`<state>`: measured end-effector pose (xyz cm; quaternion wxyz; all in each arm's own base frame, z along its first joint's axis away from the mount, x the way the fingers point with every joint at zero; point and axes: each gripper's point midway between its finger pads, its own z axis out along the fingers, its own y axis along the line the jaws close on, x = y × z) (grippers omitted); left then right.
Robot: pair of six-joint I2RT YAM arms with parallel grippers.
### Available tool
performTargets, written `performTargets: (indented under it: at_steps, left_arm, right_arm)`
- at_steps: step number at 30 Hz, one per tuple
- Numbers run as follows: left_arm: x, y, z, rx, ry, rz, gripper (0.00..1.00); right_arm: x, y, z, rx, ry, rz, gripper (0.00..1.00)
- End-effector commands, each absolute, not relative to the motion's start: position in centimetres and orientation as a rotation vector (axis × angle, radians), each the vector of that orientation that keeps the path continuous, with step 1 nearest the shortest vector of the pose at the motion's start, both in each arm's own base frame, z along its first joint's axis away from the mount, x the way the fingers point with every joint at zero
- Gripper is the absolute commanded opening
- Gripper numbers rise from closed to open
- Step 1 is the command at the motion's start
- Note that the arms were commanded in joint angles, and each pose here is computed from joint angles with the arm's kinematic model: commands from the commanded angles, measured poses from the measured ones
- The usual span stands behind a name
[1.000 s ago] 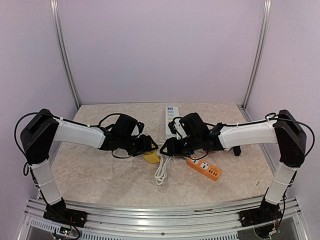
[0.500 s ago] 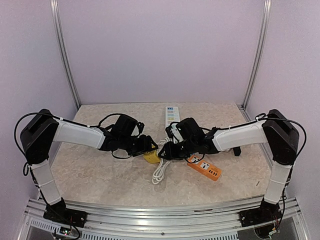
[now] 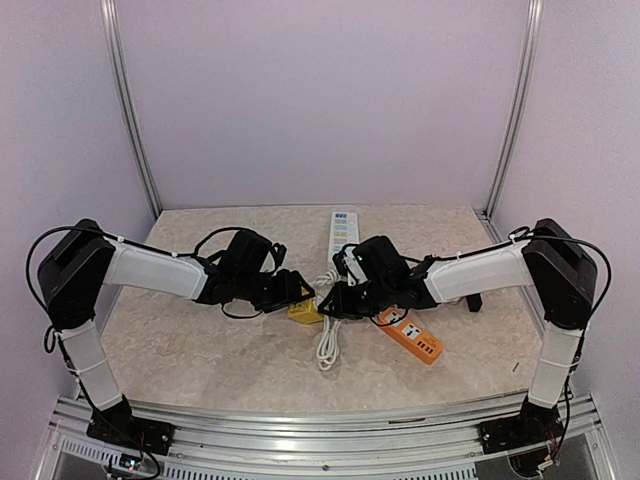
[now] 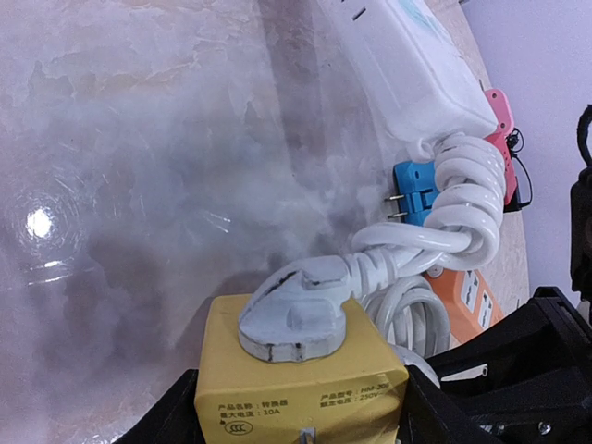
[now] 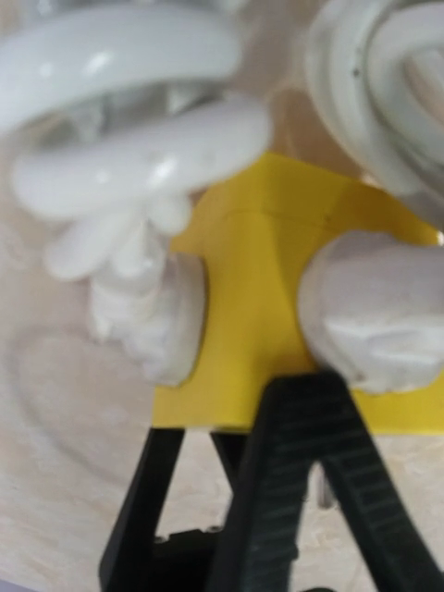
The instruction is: Pull the plug off the socket
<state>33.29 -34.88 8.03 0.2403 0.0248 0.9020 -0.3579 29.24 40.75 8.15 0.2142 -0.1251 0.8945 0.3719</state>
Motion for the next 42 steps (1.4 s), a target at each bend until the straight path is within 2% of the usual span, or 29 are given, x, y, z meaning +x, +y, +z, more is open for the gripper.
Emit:
performTargets:
  at_steps: [1,8,15,24,30,37,42]
  left_arm:
    - [33.6,-37.5,15.0,0.175,2.239,-1.204,0.24]
    - [33.1,-37.3,14.4,0.183,2.245,-1.218,0.24]
    - [32.8,-37.1,14.1,0.183,2.253,-1.214,0.24]
    - [33.3,-36.9,13.5,0.134,2.299,-1.193,0.23]
    - [33.6,-36.5,13.0,0.094,2.317,-1.189,0.21]
    - [33.7,-36.2,12.6,0.084,2.328,-1.175,0.21]
    - [33.4,-36.3,13.0,0.109,2.302,-1.193,0.21]
  right_arm:
    - [28.6,40.8,6.9,-0.363,2.497,1.052,0.0]
    - [28.7,40.3,7.2,-0.274,2.469,1.205,0.0]
    - [28.8,39.9,7.1,-0.254,2.471,1.206,0.0]
    - [30.1,39.5,8.0,-0.341,2.465,0.84,0.0]
    - [29.9,40.1,8.6,-0.395,2.457,0.701,0.0]
    - [30.2,39.8,9.5,-0.338,2.441,0.718,0.0]
    - [30.4,39.3,10.2,-0.26,2.429,0.885,0.0]
